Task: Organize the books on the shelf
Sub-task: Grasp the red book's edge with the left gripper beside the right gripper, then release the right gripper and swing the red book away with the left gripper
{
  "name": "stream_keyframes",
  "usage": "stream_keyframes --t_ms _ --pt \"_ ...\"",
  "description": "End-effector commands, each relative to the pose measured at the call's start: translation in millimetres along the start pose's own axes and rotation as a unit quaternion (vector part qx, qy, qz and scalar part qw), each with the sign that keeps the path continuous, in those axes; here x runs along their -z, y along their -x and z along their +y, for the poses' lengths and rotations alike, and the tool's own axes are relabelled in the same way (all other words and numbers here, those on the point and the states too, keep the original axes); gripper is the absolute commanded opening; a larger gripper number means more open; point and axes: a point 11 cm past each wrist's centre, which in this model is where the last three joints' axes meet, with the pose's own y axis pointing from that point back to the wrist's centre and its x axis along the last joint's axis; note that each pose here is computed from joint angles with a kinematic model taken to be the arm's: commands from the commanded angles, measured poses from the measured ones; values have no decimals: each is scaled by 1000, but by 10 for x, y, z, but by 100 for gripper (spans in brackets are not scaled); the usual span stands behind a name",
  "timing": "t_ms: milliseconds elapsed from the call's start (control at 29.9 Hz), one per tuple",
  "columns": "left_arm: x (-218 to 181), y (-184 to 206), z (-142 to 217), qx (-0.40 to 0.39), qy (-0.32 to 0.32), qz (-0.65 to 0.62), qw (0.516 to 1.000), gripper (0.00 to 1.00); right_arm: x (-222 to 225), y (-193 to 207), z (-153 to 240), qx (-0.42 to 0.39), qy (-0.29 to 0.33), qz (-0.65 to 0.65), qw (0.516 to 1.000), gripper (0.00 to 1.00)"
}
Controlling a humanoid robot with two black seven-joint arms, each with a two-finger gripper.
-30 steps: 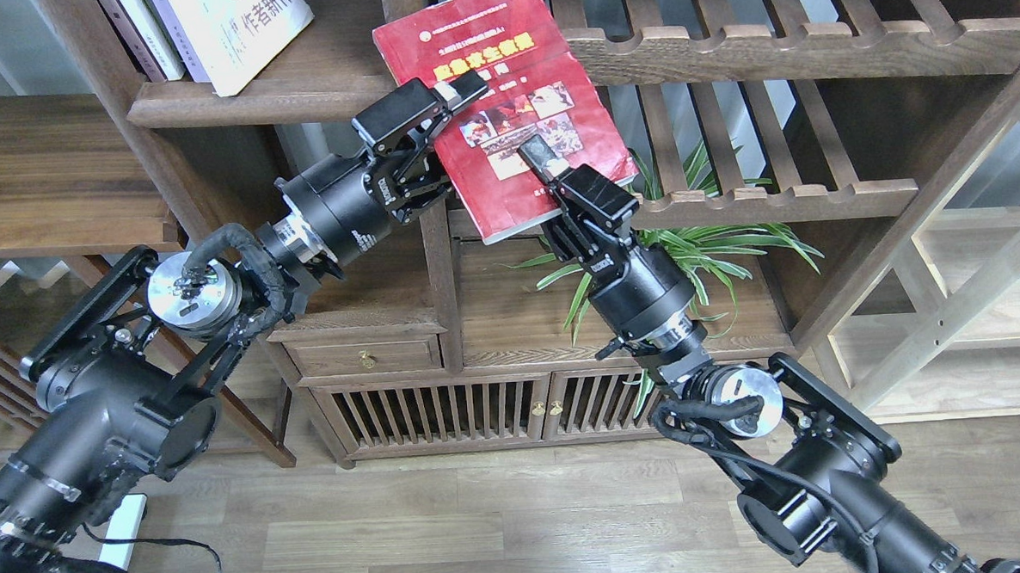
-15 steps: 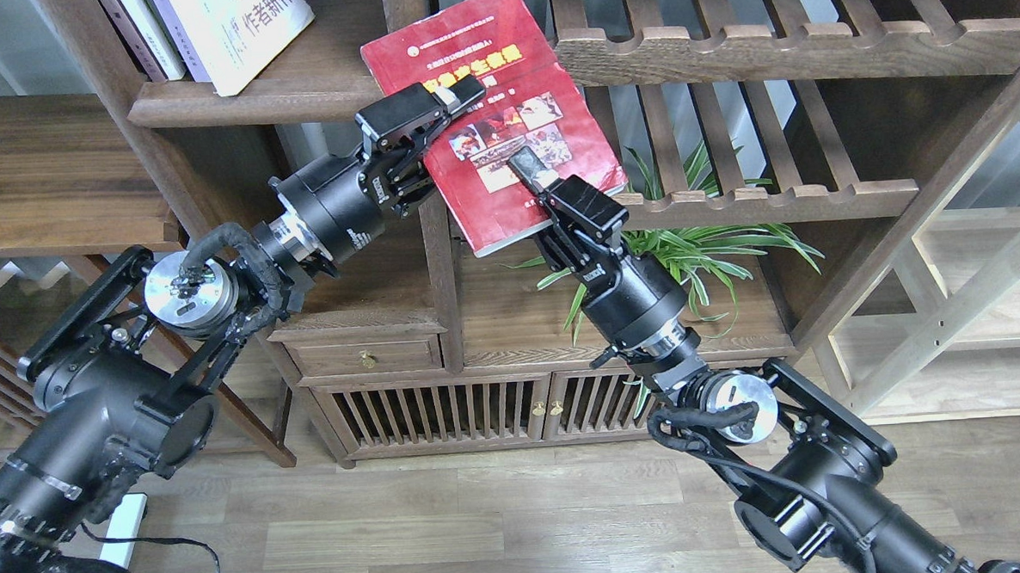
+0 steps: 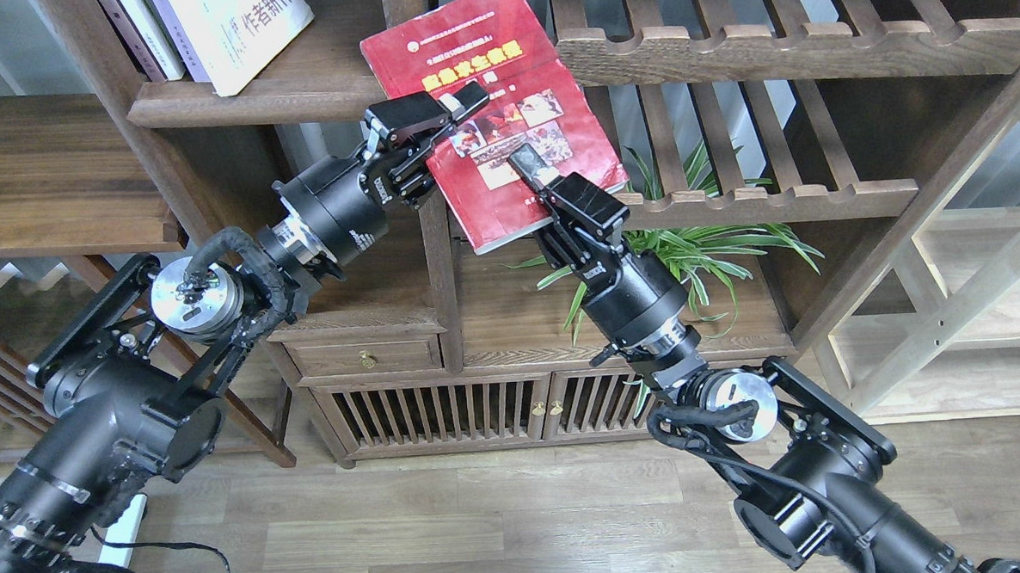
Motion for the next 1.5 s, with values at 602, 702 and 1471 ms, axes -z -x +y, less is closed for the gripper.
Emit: stream_keyframes --t_ms 602,702,1471 --pt "21 -52 39 15 7 -1 1000 1 280 52 50 2 -29 34 999 62" --pt "19 -53 40 14 7 -4 1000 1 331 65 51 3 -35 40 999 63" --pt "-664 -154 1313 -133 -39 -238 961 0 1097 -9 637 -54 -122 98 986 76"
